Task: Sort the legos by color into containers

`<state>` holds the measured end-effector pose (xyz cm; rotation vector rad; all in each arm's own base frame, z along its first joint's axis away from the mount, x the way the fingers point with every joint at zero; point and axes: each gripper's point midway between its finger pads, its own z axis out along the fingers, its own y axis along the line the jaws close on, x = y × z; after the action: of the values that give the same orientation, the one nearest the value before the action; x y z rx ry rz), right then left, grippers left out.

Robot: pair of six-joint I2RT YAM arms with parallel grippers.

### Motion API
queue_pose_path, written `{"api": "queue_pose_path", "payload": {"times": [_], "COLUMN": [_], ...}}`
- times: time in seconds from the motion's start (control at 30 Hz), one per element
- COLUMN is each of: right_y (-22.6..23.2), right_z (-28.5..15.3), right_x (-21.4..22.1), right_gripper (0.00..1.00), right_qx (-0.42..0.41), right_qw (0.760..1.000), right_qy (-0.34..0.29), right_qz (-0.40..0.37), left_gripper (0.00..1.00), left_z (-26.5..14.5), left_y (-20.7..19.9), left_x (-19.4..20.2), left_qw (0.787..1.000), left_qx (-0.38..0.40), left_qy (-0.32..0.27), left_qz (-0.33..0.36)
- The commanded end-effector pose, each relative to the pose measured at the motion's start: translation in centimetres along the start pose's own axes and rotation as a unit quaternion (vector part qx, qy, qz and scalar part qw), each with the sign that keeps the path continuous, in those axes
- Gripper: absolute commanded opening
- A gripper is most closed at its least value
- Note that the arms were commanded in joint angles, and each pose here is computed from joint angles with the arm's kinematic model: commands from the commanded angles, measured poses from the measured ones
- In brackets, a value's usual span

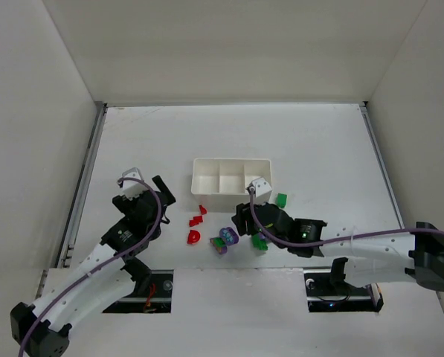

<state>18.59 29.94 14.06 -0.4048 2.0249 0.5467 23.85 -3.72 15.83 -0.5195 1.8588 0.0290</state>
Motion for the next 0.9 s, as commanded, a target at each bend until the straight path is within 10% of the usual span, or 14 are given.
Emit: {"api": "queue_pose_path", "payload": {"times": [0.0, 0.43, 0.47, 0.53, 0.63, 0.73, 0.87], "right_y": [1.1, 2.8, 3.0, 3.6, 4.6, 5.0, 5.1], "right_z": [-0.3, 3.3, 3.9, 5.4, 7.7, 10.2, 12.4], "right_x": [-3.6, -3.6, -3.6, -3.4, -3.1, -2.3, -1.2], "right_gripper": [0.61, 0.13, 0.13, 0.16, 0.24, 0.39, 0.50], "right_qx": [-0.023, -0.049, -0.047, -0.041, -0.036, -0.018, 0.001], "right_qw": [0.998, 0.998, 0.998, 0.999, 0.999, 1.000, 1.000], "right_qy": [-0.051, -0.025, -0.023, -0.018, -0.013, -0.005, 0.004], "right_qz": [0.026, 0.031, 0.030, 0.027, 0.021, 0.010, 0.006], "left_gripper": [1.00, 1.00, 0.89, 0.31, 0.12, 0.13, 0.39], "left_z": [0.0, -0.3, -0.2, 0.0, 0.0, -0.1, -0.4], "left_y": [-0.3, 0.1, 0.0, 0.1, 0.2, 0.3, -0.4], "left_x": [-2.0, -1.8, -1.5, -1.2, 0.0, 1.3, 3.5], "left_qw": [1.000, 0.993, 0.993, 0.995, 0.998, 0.998, 0.997], "left_qx": [-0.006, 0.014, 0.018, 0.014, 0.006, 0.008, 0.047], "left_qy": [-0.023, -0.051, -0.050, -0.046, -0.013, 0.001, 0.015], "left_qz": [-0.015, -0.105, -0.110, -0.088, -0.059, -0.054, -0.064]}}
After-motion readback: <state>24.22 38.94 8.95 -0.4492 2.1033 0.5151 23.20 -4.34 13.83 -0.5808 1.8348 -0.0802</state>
